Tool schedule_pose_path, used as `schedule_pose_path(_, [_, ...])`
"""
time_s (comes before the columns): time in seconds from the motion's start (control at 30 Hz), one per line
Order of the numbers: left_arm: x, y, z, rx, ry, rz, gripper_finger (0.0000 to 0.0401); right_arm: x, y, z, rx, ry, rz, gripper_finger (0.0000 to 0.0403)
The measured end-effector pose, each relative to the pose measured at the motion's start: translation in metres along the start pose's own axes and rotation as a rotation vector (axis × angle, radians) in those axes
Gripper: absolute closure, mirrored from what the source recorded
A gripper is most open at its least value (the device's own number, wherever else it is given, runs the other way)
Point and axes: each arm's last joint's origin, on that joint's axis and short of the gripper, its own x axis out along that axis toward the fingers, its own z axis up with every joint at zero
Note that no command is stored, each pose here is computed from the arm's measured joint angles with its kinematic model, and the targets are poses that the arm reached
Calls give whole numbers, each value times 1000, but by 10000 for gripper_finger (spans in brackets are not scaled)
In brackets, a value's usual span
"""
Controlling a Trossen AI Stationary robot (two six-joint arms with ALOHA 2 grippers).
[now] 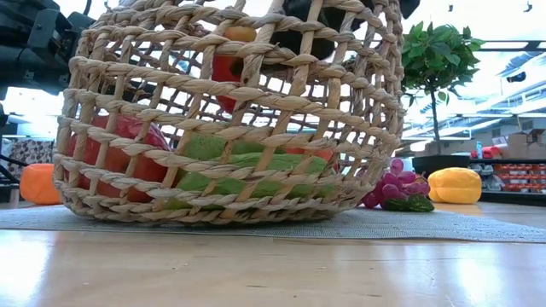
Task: Build produce basket
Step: Put the mango into the basket, then put the yellow bell pepper into the basket
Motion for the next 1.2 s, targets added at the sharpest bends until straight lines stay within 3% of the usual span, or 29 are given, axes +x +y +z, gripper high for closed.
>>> schedule_pose_path(0.17, [0, 0, 0, 0, 1, 0, 115, 5, -12, -8, 279, 1, 88, 86])
schedule_pose_path(0.33, [0, 0, 0, 0, 0, 0, 115, 7, -15, -12, 371, 27, 109, 64])
schedule_pose_path(0.53, [0, 0, 0, 0, 0, 0, 115, 5, -17, -6, 398, -22, 103, 26])
schedule_pose_path(0.67, [0, 0, 0, 0, 0, 0, 115, -11, -20, 16, 416, -90, 58, 6])
schedule_pose_path(0.83, [0, 0, 0, 0, 0, 0, 115, -44, -18, 44, 430, -174, -36, 13])
schedule_pose_path(1.2, [0, 0, 0, 0, 1, 1, 115, -135, 35, 95, 299, -382, -11, 31])
